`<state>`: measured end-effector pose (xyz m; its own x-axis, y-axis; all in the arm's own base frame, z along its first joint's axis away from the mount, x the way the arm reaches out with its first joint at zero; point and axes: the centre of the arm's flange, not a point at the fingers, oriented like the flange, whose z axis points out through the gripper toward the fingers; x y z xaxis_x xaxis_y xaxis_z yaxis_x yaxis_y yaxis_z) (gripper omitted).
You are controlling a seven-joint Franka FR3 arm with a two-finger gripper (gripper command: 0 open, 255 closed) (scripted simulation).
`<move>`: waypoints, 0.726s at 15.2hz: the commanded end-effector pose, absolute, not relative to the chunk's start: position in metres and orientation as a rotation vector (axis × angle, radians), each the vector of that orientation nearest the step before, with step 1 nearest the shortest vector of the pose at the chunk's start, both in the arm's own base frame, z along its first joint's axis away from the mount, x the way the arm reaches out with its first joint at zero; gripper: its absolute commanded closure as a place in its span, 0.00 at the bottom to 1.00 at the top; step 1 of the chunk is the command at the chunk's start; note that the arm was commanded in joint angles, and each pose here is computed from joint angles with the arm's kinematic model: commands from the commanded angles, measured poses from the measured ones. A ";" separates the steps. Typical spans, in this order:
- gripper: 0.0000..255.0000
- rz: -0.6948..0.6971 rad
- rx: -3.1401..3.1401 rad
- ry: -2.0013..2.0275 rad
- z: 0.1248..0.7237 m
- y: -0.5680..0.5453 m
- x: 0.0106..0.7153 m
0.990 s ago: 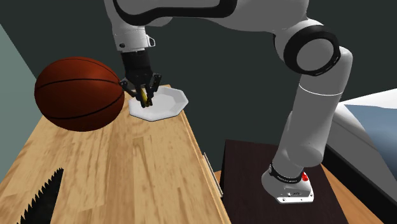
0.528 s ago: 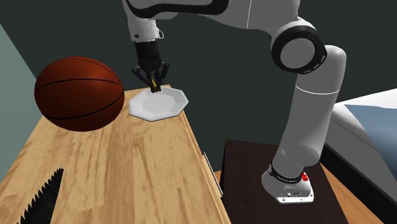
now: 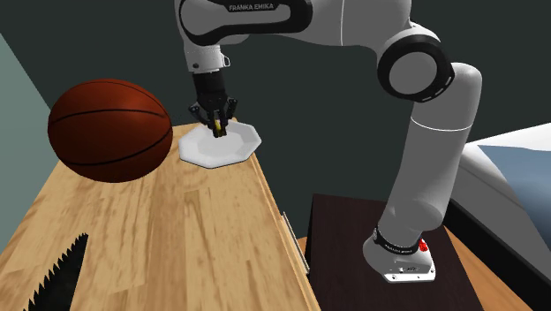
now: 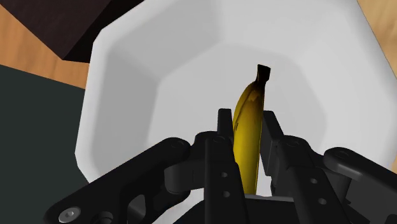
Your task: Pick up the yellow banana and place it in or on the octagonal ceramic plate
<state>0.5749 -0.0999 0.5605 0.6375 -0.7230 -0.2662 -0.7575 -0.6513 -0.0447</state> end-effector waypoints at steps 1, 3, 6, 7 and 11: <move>1.00 0.338 -2.703 1.231 0.549 -0.100 0.575; 1.00 0.338 -2.703 1.231 0.536 -0.100 0.575; 1.00 0.338 -2.703 1.231 0.536 -0.100 0.575; 1.00 0.338 -2.703 1.231 0.536 -0.100 0.575; 1.00 0.338 -2.703 1.231 0.536 -0.100 0.575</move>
<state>0.5748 -0.0997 0.5361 0.6376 -0.7230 -0.2659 -0.7574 -0.6514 -0.0449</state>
